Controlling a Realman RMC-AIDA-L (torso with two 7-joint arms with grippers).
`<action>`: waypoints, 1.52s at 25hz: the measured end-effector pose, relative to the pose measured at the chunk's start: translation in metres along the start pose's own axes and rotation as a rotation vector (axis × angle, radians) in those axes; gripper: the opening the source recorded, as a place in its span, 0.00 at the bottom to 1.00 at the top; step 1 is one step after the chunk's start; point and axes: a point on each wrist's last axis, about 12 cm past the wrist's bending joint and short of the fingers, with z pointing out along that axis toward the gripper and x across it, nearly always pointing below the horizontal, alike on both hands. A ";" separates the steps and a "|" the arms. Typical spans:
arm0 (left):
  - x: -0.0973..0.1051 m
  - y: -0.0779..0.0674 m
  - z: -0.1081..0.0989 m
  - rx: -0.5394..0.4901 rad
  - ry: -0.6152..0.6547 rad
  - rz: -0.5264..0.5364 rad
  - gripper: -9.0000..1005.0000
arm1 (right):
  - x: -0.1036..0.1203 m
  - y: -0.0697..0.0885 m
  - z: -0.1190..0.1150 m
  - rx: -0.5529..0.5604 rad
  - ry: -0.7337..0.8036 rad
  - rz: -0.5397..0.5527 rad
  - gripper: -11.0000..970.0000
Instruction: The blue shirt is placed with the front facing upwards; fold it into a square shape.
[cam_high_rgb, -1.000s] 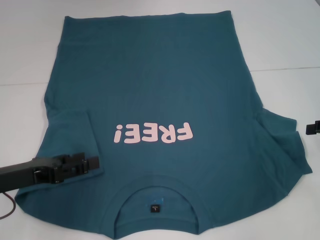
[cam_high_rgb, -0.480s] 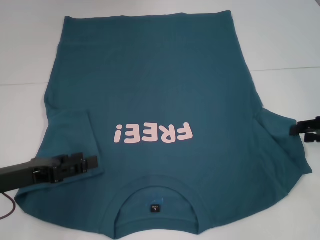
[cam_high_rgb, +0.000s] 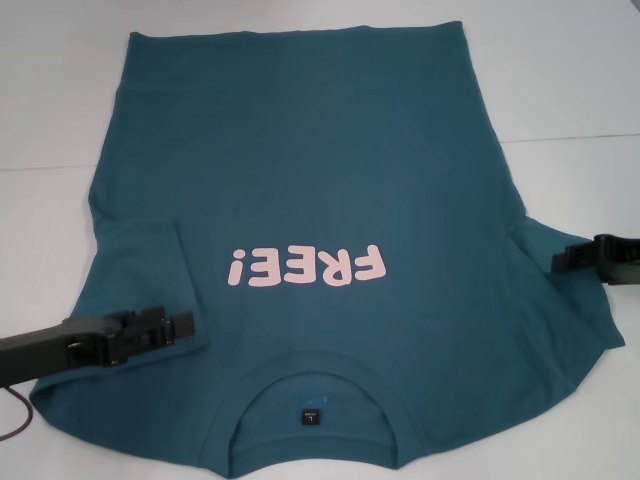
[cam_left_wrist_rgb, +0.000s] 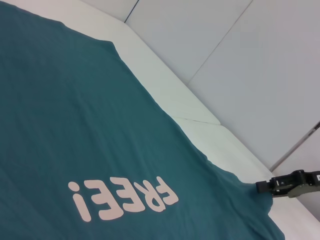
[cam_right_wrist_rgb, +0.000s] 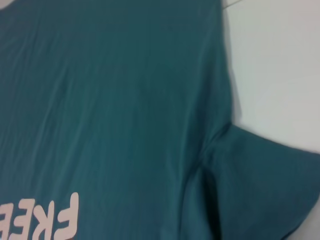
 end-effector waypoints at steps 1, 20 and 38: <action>0.000 0.000 0.000 0.000 0.000 0.000 0.63 | 0.000 0.001 0.001 -0.001 0.000 -0.001 0.61; 0.000 0.000 0.000 -0.001 0.000 -0.004 0.63 | -0.002 -0.007 -0.008 0.018 -0.011 0.006 0.04; 0.006 0.005 -0.010 -0.028 -0.015 -0.027 0.63 | -0.046 0.033 -0.017 0.135 0.002 -0.229 0.02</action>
